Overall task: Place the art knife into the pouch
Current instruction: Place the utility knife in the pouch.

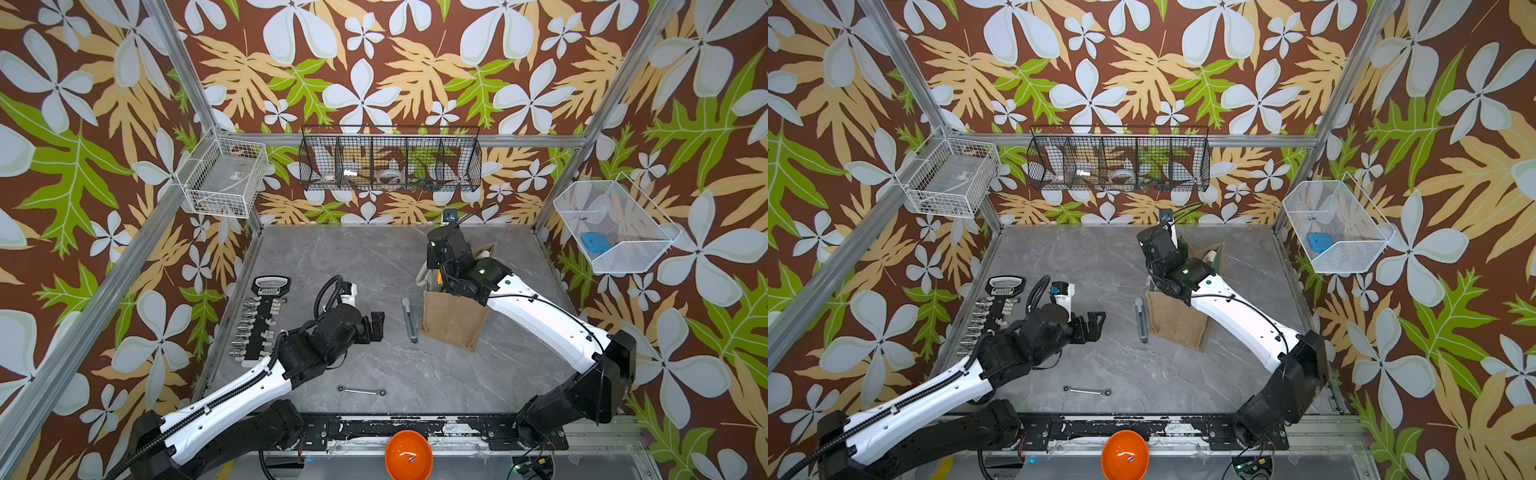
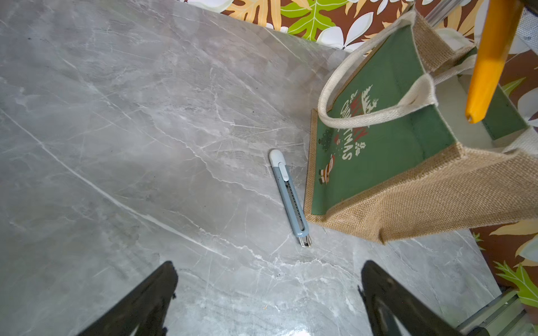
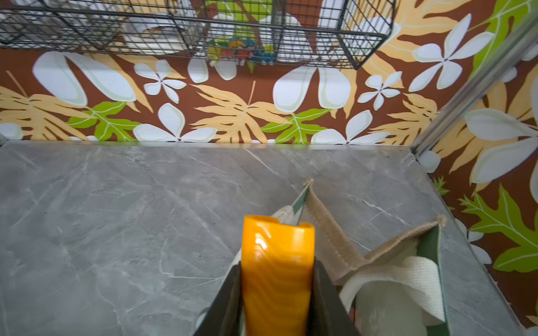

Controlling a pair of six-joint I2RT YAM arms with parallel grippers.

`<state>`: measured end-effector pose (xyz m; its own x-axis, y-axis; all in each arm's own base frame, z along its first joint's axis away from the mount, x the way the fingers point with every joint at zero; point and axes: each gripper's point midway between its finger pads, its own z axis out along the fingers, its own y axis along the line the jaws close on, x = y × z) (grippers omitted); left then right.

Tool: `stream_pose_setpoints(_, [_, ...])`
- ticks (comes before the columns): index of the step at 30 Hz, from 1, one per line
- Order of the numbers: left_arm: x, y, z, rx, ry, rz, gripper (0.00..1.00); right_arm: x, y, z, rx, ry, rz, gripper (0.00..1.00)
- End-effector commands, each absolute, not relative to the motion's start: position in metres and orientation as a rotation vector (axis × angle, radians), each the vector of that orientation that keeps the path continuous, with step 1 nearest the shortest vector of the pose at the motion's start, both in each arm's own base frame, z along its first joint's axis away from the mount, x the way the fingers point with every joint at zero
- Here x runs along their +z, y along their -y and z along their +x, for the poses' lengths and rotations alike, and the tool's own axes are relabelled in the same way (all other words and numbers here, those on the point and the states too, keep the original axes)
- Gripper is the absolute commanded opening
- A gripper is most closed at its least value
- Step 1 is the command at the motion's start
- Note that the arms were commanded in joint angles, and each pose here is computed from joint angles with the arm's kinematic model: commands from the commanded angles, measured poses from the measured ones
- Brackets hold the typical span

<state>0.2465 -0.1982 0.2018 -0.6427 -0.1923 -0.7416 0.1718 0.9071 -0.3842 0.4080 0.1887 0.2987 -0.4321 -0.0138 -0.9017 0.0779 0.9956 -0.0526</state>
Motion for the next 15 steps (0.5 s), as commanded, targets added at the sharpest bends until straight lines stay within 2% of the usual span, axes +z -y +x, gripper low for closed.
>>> stream_pose_setpoints(1, [0.211,0.203,0.255,-0.545,-2.158,-0.020,1.00,0.299,-0.172,0.412,-0.117,-1.985,0.127,0.31])
stream_pose_setpoints(4, [0.215,0.211,0.260,-0.572,-2.140,-0.014,1.00,0.285,-0.164,0.410,-0.128,-2.008,0.137,0.31])
stream_pose_setpoints(6, [0.217,0.218,0.263,-0.585,-2.141,0.002,1.00,0.277,-0.165,0.408,-0.119,-2.032,0.125,0.38])
stream_pose_setpoints(8, [0.215,0.226,0.267,-0.577,-2.156,0.023,1.00,0.270,-0.166,0.405,-0.107,-2.055,0.120,0.52])
stream_pose_setpoints(11, [0.208,0.237,0.274,-0.554,-2.188,0.063,1.00,0.264,-0.166,0.398,-0.081,-2.074,0.109,0.87])
stream_pose_setpoints(13, [0.203,0.241,0.279,-0.519,-2.208,0.087,1.00,0.265,-0.166,0.394,-0.060,-2.073,0.095,0.95])
stream_pose_setpoints(15, [0.198,0.240,0.285,-0.493,-2.221,0.091,1.00,0.269,-0.165,0.389,-0.038,-2.072,0.082,0.97])
